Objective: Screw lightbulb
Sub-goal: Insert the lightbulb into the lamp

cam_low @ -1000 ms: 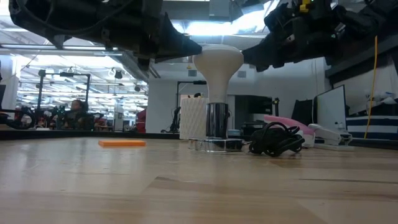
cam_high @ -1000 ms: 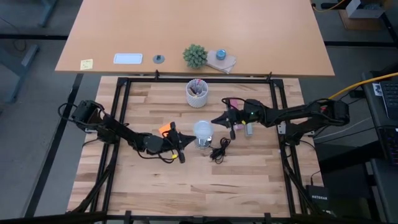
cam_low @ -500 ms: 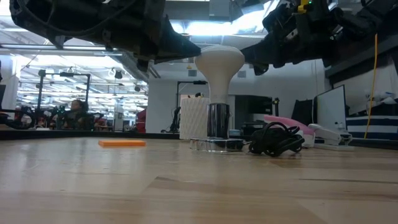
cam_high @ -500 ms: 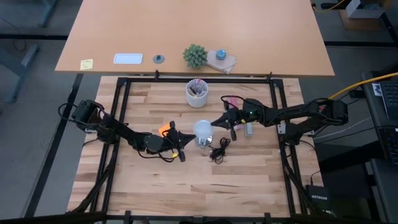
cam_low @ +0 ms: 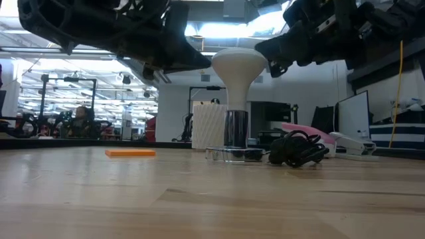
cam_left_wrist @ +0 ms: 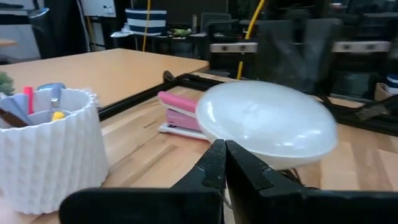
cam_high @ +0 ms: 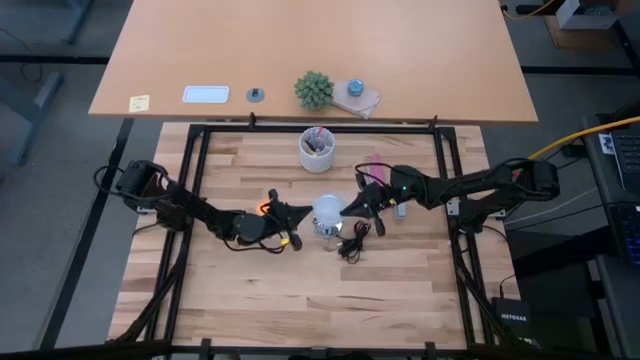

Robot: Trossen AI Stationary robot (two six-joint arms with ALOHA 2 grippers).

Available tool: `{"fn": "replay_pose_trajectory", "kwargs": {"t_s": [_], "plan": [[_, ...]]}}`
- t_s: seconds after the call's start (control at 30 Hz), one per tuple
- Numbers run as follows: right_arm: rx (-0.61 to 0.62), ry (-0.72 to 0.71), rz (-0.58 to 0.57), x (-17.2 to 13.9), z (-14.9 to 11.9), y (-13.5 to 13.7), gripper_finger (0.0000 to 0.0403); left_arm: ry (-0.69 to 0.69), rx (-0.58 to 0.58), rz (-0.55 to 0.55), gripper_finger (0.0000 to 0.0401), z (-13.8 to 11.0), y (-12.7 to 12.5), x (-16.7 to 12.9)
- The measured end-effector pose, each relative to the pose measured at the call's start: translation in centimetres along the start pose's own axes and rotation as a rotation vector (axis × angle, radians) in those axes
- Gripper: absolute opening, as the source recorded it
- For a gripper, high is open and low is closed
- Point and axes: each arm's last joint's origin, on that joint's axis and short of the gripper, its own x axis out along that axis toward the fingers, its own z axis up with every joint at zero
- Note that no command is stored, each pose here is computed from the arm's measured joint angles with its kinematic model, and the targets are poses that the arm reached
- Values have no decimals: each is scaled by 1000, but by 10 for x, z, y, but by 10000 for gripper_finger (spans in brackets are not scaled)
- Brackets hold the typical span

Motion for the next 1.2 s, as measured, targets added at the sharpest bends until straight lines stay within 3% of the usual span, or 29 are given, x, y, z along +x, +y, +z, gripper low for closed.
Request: {"fn": "replay_pose_trajectory", "kwargs": {"t_s": [0.2,0.33,0.5,0.63,0.77,0.93,1.2], "plan": [[-25,-33,-94,2,3,1,5,-2,3,15,1,1,4,3],[-52,-92,-98,1,10,1,5,-9,27,23,1,1,3,2],[-119,-153,-121,-6,22,4,5,-49,83,77,1,9,-2,-7],[-149,-172,-192,-13,30,3,5,-69,87,59,1,17,-7,-15],[-156,-135,-252,-23,32,-5,5,-69,80,23,1,17,-14,-22],[-99,-19,-303,-32,20,-19,5,-45,57,-97,1,13,-22,-28],[-67,36,-209,-34,12,-24,5,-34,49,-136,1,12,-24,-29]]}}
